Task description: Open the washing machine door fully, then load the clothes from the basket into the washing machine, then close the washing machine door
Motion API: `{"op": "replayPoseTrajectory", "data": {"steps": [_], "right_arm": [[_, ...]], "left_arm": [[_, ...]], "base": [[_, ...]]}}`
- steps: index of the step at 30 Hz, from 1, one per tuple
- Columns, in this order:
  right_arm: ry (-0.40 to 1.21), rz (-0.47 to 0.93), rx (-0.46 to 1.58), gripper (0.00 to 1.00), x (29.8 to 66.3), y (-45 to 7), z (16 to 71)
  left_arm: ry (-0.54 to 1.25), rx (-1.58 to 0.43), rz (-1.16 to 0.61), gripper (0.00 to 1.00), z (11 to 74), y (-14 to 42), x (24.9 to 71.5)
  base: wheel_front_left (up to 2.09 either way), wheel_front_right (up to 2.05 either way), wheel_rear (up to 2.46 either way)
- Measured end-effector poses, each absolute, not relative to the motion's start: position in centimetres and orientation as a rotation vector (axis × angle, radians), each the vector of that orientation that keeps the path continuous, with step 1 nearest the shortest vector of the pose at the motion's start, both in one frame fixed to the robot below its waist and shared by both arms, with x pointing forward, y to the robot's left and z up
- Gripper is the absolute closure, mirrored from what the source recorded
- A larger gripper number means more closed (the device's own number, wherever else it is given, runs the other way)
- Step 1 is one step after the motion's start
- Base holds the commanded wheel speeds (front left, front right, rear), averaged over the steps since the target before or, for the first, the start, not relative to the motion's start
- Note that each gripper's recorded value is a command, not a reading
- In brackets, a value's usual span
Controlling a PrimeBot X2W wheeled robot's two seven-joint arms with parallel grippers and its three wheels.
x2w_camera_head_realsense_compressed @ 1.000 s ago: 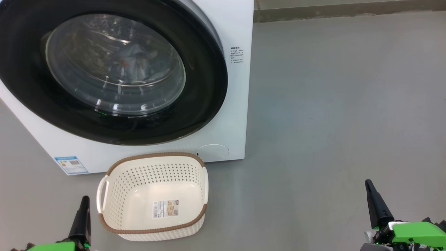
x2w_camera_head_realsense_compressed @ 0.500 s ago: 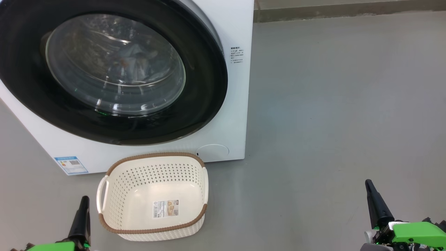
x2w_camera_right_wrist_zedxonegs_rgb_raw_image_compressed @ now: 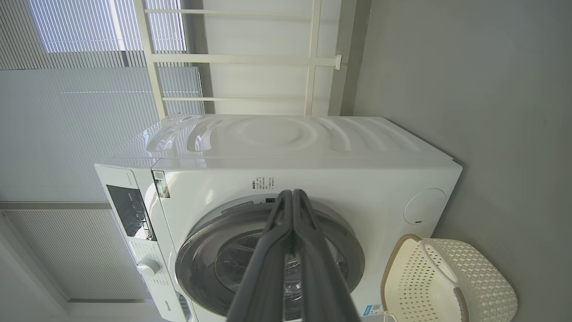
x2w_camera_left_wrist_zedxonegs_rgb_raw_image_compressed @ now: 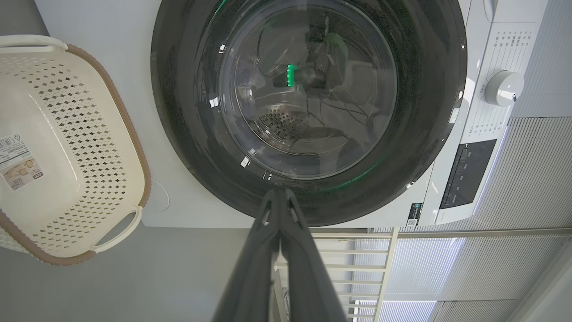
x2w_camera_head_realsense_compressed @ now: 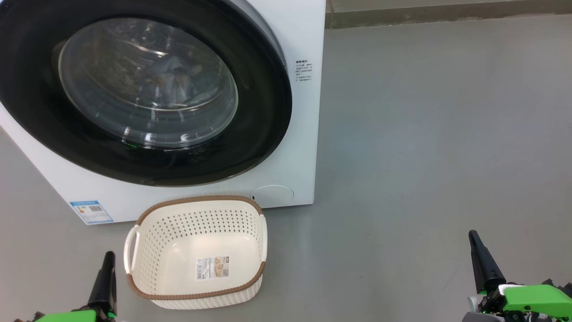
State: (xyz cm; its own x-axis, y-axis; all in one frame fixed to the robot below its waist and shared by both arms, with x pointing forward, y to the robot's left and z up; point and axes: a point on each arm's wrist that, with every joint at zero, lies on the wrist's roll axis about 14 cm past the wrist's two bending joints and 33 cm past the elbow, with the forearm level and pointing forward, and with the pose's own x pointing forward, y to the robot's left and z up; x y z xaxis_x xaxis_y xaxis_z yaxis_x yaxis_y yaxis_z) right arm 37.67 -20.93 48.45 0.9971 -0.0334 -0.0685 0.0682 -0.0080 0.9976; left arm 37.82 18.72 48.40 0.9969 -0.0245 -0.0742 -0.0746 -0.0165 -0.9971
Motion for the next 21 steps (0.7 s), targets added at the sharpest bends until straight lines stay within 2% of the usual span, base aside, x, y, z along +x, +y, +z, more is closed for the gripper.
{"op": "replayPoseTrajectory", "data": {"steps": [21], "right_arm": [[0.026,-0.081,1.578,1.00,37.66,-20.94,48.44]], "left_arm": [[0.079,-1.592,0.038,1.00,48.40,18.61,37.81]], "base": [[0.00,0.00,0.00]]}}
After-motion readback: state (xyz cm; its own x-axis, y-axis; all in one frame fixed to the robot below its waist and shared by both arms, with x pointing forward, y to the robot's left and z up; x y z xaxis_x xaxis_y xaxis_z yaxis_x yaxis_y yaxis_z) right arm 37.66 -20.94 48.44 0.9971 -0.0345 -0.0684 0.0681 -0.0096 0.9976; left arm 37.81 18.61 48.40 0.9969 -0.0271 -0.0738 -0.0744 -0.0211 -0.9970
